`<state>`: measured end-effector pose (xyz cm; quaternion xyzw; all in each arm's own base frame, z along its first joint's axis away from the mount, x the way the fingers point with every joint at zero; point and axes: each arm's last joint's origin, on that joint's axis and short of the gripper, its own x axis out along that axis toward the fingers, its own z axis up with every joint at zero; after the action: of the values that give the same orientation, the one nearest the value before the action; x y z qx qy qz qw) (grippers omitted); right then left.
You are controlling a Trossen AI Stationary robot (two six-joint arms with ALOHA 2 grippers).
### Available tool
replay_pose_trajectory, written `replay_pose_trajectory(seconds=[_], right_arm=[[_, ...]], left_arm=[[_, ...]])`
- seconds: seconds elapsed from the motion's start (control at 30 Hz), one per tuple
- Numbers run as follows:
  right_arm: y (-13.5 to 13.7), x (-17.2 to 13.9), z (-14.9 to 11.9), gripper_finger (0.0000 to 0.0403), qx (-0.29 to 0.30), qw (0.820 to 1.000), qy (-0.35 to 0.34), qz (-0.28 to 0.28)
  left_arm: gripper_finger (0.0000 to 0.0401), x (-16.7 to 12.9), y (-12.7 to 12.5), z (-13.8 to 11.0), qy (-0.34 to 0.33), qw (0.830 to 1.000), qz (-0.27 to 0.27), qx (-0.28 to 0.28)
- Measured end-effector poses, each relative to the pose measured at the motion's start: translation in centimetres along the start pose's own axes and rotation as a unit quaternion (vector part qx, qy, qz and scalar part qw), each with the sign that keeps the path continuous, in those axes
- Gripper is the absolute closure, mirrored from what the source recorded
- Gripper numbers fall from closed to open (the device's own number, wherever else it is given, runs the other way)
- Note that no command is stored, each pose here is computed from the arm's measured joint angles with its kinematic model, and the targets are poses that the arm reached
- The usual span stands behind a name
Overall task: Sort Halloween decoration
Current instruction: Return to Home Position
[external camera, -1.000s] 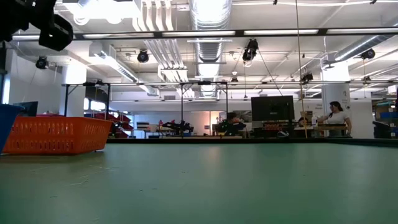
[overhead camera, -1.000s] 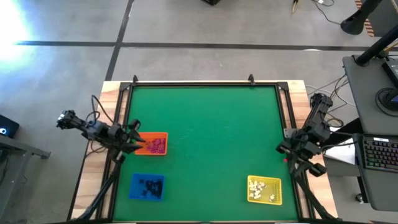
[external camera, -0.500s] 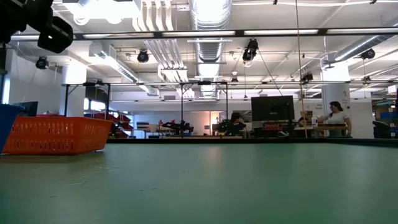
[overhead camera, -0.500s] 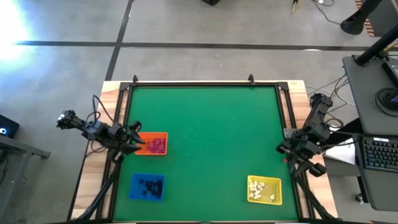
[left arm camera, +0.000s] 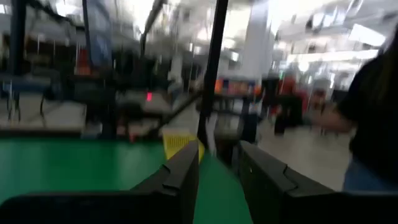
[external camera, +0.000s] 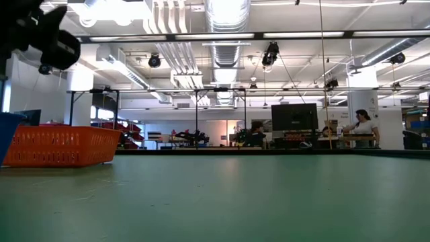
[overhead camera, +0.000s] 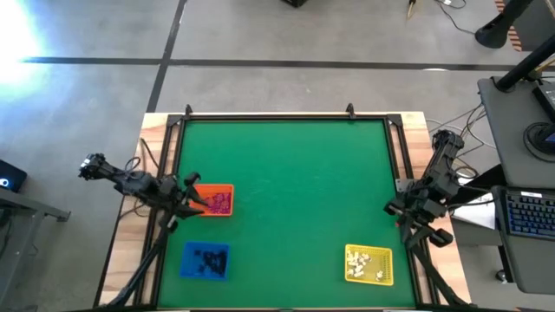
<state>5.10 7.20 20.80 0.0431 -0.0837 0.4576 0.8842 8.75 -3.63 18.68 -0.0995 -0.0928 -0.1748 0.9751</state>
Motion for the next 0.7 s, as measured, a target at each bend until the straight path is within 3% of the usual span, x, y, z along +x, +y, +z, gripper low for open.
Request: replay_pose_trajectory(seconds=[0.23, 0.33, 0.7], right_arm=[[0.0, 0.0, 0.1, 0.033, 0.0, 1.0, -0.003, 0.0], [0.0, 0.0, -0.1, 0.033, 0.0, 1.0, 0.003, 0.0], [0.0, -0.4, 0.6, 0.033, -0.003, 0.999, 0.053, 0.0]], left_arm=[[0.0307, -0.1, 0.2, -1.4, 0.071, 0.997, 0.004, 0.01], [0.0307, -0.2, 0.1, -1.8, 0.096, 0.995, -0.023, 0.008], [0.0307, -0.2, -0.1, -0.9, 0.098, 0.993, -0.04, 0.055]])
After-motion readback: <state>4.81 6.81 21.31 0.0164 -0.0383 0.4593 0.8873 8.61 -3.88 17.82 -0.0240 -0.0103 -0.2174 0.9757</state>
